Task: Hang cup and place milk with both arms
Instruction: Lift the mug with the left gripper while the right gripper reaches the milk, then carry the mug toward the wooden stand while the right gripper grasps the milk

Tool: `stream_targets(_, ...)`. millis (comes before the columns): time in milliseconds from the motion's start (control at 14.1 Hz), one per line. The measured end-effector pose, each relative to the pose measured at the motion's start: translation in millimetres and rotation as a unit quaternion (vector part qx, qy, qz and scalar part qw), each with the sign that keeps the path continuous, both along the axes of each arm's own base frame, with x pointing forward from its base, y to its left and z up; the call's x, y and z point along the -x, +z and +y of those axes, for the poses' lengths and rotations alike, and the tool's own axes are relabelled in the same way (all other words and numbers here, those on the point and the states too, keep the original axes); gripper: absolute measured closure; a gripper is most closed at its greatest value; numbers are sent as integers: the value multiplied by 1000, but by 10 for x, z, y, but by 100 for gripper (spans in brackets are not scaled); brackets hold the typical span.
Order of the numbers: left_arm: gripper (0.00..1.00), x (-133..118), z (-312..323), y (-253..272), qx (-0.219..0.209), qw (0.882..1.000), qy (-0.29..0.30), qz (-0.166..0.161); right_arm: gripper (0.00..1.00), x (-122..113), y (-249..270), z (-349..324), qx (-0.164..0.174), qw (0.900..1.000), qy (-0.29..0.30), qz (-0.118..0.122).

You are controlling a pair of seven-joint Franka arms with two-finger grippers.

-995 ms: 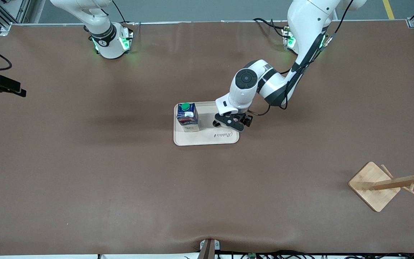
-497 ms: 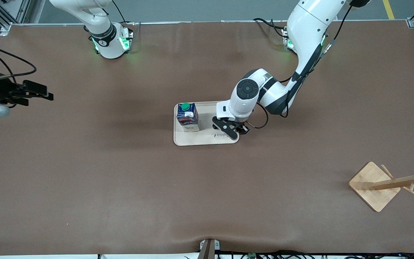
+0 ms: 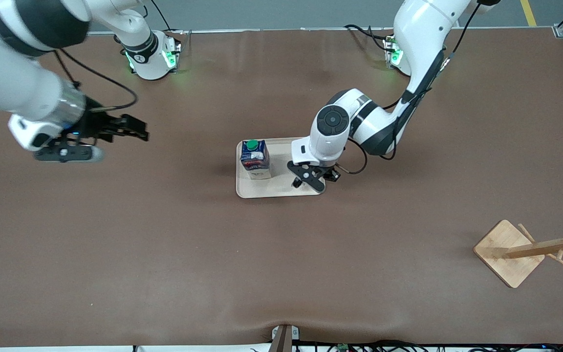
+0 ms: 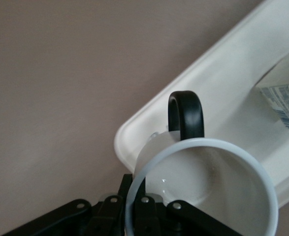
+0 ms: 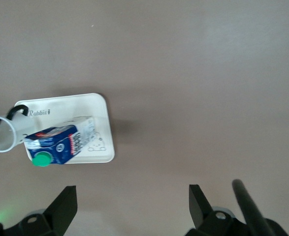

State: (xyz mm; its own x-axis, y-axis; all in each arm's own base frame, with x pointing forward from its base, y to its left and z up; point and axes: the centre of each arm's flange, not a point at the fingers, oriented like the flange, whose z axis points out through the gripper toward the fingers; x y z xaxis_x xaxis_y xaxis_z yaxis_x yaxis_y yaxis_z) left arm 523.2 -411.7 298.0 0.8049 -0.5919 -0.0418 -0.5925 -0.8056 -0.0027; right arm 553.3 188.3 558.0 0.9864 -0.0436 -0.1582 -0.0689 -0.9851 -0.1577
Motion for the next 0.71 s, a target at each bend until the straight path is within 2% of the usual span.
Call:
stream_targets(142, 95, -251, 197, 577, -10, 998, 57, 15, 0, 59, -172, 492, 6, 1000, 0, -3)
stream_targets(355, 95, -629, 921, 1269, -21, 992, 122, 20, 0, 142, -501, 1056, 11, 1000, -1, -14)
stream_targets(568, 95, -881, 1735, 1760, -15, 982, 187, -3, 0, 270, -870, 1479, 26, 1000, 14, -6)
stream_targets(710, 95, -987, 2217, 2001, -10, 974, 225, -20, 0, 327, -1124, 1726, 30, 999, 19, -13)
